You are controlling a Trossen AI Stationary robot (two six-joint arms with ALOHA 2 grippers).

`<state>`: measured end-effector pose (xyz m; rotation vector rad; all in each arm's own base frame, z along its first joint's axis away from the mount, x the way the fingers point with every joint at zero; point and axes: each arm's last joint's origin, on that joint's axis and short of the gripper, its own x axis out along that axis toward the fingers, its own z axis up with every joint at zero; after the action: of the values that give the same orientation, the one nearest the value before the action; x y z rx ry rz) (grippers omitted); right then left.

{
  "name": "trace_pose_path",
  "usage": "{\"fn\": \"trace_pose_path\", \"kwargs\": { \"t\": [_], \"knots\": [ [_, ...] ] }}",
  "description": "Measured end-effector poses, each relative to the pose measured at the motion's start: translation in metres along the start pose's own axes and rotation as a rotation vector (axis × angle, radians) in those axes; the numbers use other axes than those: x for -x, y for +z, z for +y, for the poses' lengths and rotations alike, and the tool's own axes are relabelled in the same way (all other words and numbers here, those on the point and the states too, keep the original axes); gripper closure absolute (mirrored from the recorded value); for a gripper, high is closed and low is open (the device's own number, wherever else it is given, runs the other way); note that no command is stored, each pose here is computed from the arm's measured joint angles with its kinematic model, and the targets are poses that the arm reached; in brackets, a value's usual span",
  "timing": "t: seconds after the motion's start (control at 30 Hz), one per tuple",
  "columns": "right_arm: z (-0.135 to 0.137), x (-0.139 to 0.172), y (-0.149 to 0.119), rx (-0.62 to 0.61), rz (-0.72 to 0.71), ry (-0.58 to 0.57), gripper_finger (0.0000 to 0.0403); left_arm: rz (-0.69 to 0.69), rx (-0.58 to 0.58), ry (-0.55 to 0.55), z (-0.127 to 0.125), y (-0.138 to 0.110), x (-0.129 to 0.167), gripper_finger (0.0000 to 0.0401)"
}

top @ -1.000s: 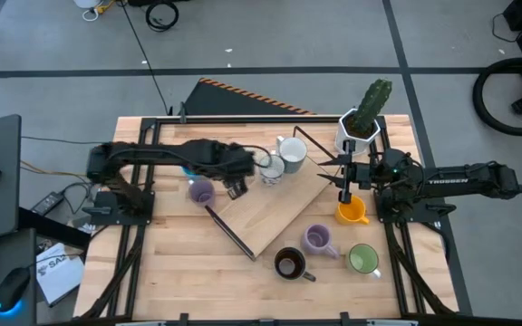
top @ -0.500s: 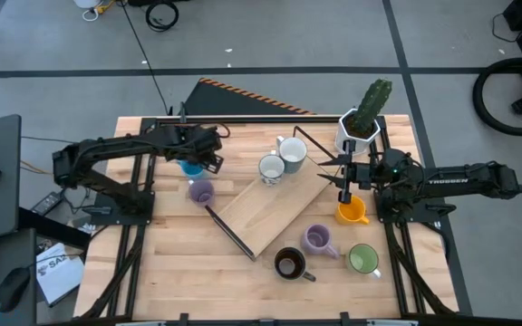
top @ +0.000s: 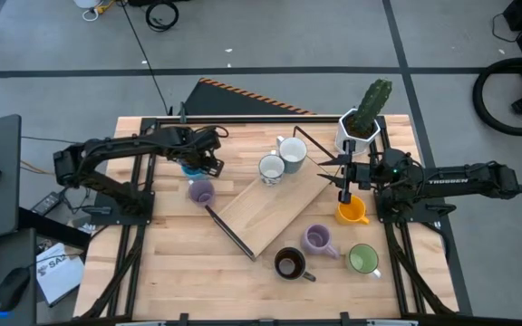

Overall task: Place coffee mugs
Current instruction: Put the light blue mug on the shelf

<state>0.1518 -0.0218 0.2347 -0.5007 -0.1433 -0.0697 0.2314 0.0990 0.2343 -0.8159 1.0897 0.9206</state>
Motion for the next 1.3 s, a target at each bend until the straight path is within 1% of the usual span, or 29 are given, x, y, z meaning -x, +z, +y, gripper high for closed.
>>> {"fn": "trace_pose_path", "kwargs": {
  "t": [0.1, 0.33, 0.5, 0.6, 0.8, 1.03, 1.17, 1.3],
  "knots": [
    [0.000, 0.000, 0.000, 0.000, 0.000, -0.001, 0.0268, 0.023, -0.023, 0.017, -0.003, -0.001, -0.006, 0.0244],
    [0.000, 0.000, 0.000, 0.000, 0.000, -0.003, 0.0268, 0.103, -0.072, 0.071, -0.009, 0.000, -0.032, 0.0244],
    [0.000, 0.000, 0.000, 0.000, 0.000, -0.003, 0.0268, 0.144, -0.095, 0.077, -0.010, 0.001, -0.043, 0.0244],
    [0.000, 0.000, 0.000, 0.000, 0.000, -0.004, 0.0268, 0.142, -0.112, 0.074, -0.012, 0.002, -0.047, 0.0249],
    [0.000, 0.000, 0.000, 0.000, 0.001, -0.007, 0.0268, 0.135, -0.113, 0.074, -0.012, 0.003, -0.047, 0.0294],
    [0.000, 0.000, 0.000, 0.000, 0.002, -0.008, 0.0268, 0.129, -0.175, 0.061, -0.013, 0.003, -0.046, 0.0369],
    [0.000, 0.000, 0.000, 0.002, 0.003, -0.009, 0.0268, 0.129, -0.208, 0.057, -0.013, 0.003, -0.046, 0.0374],
    [0.000, 0.000, 0.000, 0.005, 0.002, -0.010, 0.0268, 0.116, -0.209, 0.036, -0.016, 0.007, -0.043, 0.0374]
  ]
}}
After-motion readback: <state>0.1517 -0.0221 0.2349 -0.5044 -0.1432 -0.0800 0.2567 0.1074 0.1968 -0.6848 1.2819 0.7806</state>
